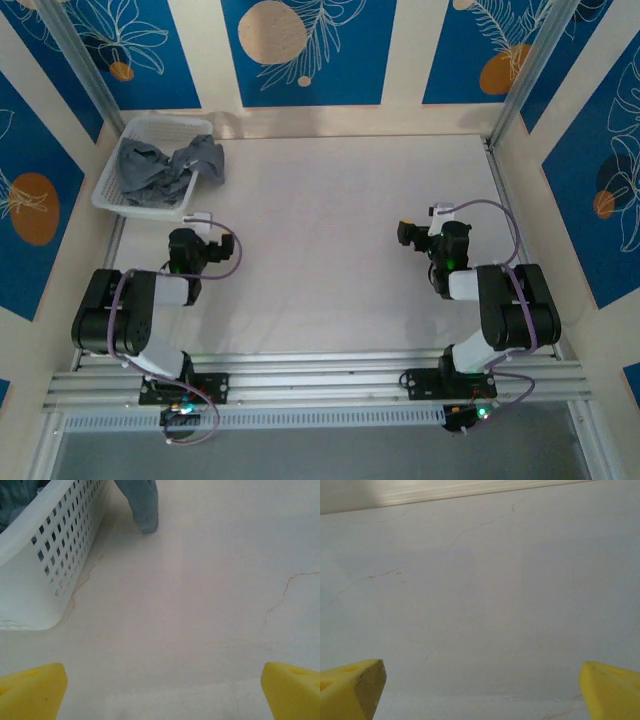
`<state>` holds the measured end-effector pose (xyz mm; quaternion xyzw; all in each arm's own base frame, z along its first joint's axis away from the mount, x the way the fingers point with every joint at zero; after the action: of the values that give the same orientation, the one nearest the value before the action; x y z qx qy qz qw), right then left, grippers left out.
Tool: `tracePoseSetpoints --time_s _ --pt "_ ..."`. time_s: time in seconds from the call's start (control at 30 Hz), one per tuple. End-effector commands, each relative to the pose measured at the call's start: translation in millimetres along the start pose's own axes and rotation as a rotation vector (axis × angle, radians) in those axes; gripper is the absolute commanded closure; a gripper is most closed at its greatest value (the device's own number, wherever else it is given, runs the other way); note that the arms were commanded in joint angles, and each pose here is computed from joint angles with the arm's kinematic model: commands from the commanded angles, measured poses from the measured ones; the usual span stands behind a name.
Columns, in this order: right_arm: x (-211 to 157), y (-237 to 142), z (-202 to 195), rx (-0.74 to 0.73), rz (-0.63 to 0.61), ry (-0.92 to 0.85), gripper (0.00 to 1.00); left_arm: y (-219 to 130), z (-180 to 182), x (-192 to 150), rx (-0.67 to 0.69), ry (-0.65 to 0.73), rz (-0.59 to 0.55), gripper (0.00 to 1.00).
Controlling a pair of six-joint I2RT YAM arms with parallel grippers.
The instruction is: Fold the inside-out t-shirt
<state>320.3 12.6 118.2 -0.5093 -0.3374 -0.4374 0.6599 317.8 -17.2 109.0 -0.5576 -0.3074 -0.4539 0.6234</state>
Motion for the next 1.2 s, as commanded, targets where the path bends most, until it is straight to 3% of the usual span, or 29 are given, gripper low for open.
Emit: tracePoseSetpoints --time_s 0.0,0.7,0.83,1.03,1.1,1.17 --pt "4 -1 3 0.021 -0.024 -0.021 0.01 0 0 10 -0.01 0.006 -0.047 0.01" --pt "13 -9 4 0.014 -0.047 -0.018 0.01 0 -2 10 -0.032 0.013 -0.046 0.01" --pt "32 -24 6 -0.035 -0.025 0.03 0.01 -1 -2 11 -0.033 0.016 -0.052 0.01" --pt "69 -73 31 0.09 -0.103 0.122 0.01 -7 -5 13 -0.045 0.033 -0.085 0.01" --pt "79 -92 41 0.103 -0.055 0.217 0.01 -18 -10 23 -0.034 0.073 -0.1 0.01" --pt "83 -106 63 0.206 0.028 0.28 0.01 -30 -12 44 -0.012 0.094 -0.065 0.01"
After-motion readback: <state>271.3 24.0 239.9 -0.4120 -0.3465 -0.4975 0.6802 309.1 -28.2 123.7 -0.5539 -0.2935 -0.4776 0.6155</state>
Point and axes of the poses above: each hand's point on the last joint's axis, 136 mm out from that joint toward the fingers, its own y axis out along the fingers, its own z axis along the line the jaws close on, x = y × z, the point moved 8 cm from there along -y, back along the fingers, and after that the axes turned 8 degrees about y, right-handed, at the moved point
